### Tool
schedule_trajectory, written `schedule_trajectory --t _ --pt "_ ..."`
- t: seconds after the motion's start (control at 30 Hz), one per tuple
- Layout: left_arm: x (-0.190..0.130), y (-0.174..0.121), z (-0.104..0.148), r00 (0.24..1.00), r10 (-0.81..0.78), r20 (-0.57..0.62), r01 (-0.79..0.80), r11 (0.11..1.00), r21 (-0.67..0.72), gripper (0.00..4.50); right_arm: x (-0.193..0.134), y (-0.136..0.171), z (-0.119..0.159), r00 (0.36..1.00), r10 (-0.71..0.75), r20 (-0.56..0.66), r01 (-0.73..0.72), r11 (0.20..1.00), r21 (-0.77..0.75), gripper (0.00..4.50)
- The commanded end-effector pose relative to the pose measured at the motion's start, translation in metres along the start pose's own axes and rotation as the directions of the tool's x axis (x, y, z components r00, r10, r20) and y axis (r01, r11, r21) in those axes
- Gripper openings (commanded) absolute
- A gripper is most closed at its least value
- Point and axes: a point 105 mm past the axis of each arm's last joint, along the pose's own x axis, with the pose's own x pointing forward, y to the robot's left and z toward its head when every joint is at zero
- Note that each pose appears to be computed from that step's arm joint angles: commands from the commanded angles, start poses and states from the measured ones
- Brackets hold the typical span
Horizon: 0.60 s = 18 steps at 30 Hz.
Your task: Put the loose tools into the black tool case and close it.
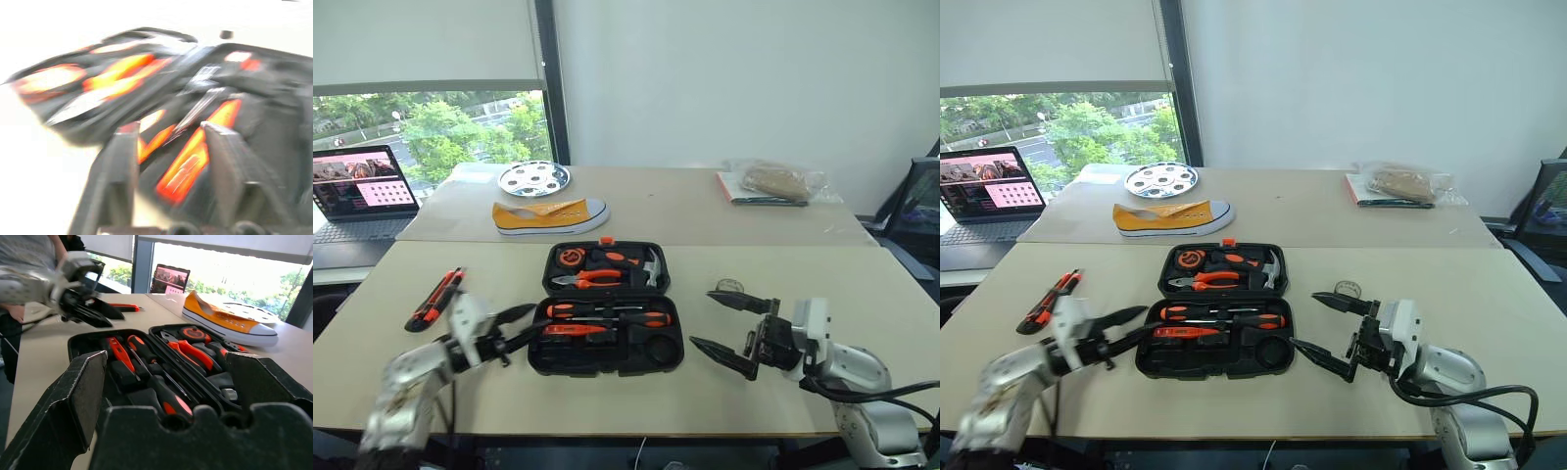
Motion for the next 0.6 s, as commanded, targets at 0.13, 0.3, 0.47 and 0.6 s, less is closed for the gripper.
schedule_trajectory --t 0.13,0.3,0.47,0.6 --pt "-0.092 0.029 -0.003 0.872 0.489 0.009 -0.489 0.872 -0.018 4.39 -0.003 0.008 0.011 0.999 0.021 0.046 -0.020 0.999 -0.026 4.50" --pt "-0.140 0.034 -0.016 0.742 0.669 -0.045 -0.670 0.737 -0.086 4.39 0.004 0.015 0.009 0.996 0.041 0.075 -0.040 0.999 -0.015 4.50" --pt "-0.122 0.050 -0.012 0.738 0.668 -0.093 -0.674 0.730 -0.109 4.39 0.009 0.015 0.011 0.995 0.045 0.093 -0.044 0.999 -0.014 4.50" --pt "-0.100 0.076 -0.010 0.739 0.644 -0.201 -0.672 0.729 -0.134 4.39 0.014 0.013 0.013 0.994 0.047 0.103 -0.046 0.999 -0.014 4.50"
